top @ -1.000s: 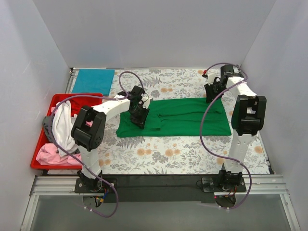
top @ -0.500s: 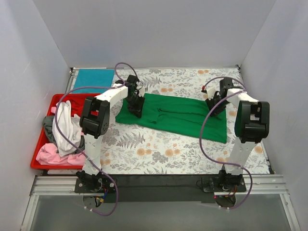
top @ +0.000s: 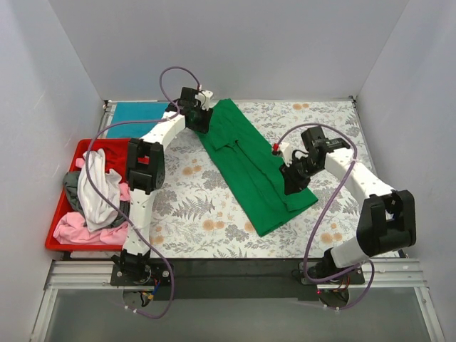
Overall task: Fold and stack the t-shirts
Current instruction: Fold the tshirt
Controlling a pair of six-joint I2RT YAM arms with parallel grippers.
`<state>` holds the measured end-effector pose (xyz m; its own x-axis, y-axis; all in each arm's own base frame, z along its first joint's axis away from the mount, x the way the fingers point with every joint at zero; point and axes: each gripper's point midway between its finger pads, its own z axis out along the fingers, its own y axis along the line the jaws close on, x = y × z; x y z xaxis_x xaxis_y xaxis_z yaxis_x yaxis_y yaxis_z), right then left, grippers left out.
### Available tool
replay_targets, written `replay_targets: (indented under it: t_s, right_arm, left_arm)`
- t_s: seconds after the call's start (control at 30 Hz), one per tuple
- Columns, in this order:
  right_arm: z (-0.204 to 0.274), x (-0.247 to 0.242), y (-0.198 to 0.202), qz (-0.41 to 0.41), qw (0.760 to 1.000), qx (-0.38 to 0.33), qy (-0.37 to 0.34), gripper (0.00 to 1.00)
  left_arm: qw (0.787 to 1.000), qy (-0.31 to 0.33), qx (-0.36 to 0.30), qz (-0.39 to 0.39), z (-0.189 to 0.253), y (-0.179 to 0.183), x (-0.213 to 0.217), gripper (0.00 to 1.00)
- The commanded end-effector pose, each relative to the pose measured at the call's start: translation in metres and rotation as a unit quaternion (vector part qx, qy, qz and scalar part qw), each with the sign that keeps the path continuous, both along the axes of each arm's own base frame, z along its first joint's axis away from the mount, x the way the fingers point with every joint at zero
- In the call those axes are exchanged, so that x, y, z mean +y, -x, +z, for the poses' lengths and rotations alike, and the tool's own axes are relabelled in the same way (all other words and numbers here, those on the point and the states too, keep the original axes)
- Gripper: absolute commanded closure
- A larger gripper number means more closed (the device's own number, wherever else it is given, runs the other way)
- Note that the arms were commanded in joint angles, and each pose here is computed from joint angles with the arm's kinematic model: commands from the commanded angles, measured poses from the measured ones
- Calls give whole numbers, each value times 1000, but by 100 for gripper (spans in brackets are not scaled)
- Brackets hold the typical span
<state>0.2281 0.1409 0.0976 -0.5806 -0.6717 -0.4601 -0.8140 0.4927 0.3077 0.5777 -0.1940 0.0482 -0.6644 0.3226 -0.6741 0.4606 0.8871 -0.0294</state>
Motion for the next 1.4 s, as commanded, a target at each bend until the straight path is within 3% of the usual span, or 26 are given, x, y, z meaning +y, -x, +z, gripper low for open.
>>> replay_targets:
  t_s: [0.0, 0.23, 0.33, 0.47, 0.63, 0.83, 1.0, 1.2, 1.37]
  right_arm:
    - [11, 8, -24, -1, 1000, -12, -16, 75]
    - [-39, -5, -61, -2, 998, -17, 54, 81]
    - [-54, -9, -56, 4, 997, -11, 76, 81]
    - [-71, -12, -27, 25, 994, 14, 101, 82]
    - [-83, 10, 45, 80, 990, 72, 95, 82]
    - [-56, 84, 121, 192, 973, 128, 2, 81]
    - [-37, 131, 152, 251, 953, 161, -55, 77]
    - [19, 157, 92, 226, 960, 92, -135, 71]
    - [45, 138, -29, 109, 983, 10, -145, 71]
  left_arm:
    - [989, 72, -129, -26, 131, 1, -20, 61]
    - [992, 122, 11, -28, 99, 68, -32, 63]
    - [990, 133, 30, -30, 97, 88, -31, 63]
    - [988, 139, 60, -26, 86, 109, -29, 63]
    - [983, 148, 107, -29, 67, 137, -29, 63]
    - [981, 132, 140, -34, 49, 154, -33, 63]
    - [981, 137, 135, -37, 55, 145, -37, 63]
    - [975, 157, 153, -46, 53, 145, -48, 64]
    - [973, 156, 166, -31, 35, 135, -53, 67]
